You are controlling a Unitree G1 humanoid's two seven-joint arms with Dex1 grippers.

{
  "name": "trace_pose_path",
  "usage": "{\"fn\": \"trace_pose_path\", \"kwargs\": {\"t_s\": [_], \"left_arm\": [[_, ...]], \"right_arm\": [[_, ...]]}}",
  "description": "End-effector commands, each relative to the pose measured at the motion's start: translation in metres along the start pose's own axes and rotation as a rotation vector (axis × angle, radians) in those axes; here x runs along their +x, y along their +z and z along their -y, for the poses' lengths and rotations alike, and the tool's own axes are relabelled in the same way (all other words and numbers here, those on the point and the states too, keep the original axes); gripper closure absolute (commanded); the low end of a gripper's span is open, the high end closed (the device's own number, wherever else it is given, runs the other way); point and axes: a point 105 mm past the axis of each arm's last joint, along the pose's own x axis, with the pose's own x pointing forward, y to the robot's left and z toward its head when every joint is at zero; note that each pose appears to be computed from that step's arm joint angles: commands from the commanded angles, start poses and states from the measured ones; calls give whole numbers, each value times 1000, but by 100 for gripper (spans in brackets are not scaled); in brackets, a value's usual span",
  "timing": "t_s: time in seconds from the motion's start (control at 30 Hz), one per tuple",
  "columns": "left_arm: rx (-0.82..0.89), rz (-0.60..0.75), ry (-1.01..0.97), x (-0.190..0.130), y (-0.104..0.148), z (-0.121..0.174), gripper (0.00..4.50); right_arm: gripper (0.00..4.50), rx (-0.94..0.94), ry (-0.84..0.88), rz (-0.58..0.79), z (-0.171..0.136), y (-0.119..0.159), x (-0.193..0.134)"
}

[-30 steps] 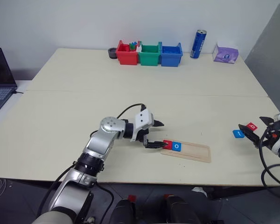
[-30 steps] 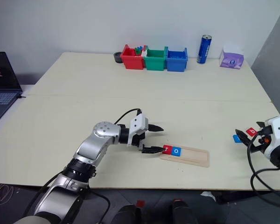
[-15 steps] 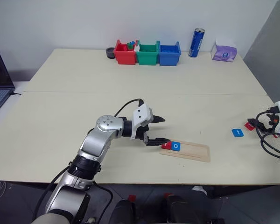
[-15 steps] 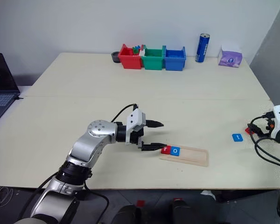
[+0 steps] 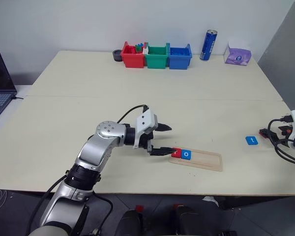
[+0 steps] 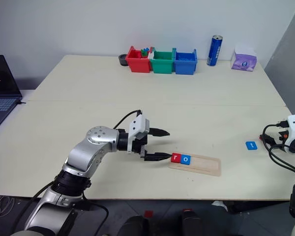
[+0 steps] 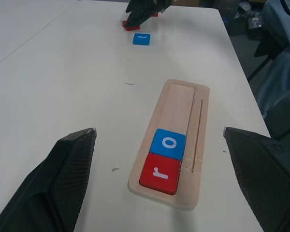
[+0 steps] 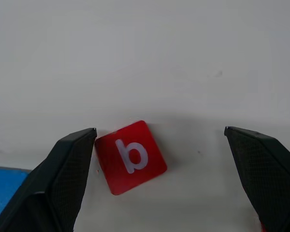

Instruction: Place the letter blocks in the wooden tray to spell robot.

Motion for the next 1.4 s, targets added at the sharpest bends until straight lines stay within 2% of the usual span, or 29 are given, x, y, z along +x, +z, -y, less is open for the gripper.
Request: {"fn": "trace_pose_path", "kwargs": {"t_s": [0.03,0.17,0.53,0.63,0.83,0.9,1.07,1.27,1.4], "left_arm": [[36,31,-2,-4,12,1,5],[37,28,5,-5,11,0,5],[43,13,-2,-4,7,2,5],[44,12,-1,-5,7,2,0],[38,1,10,-8,3,2,0],[35,-3,18,-9,2,1,0],[32,-9,30,-11,-2,1,0],[31,-4,37,-10,-2,0,0],[33,1,38,-9,-3,0,0]], "right_arm": [[0,-4,-17,45,5,8,-4],[0,-26,-30,22,7,4,-5],[0,84,-40,-10,1,-10,4],[61,111,-31,-16,-3,-13,7],[267,148,-42,0,-4,-15,8],[305,142,-51,17,-2,-14,7],[305,107,-55,124,5,11,-6],[305,39,-57,214,-3,31,-36],[305,6,27,265,-50,40,-69]]}}
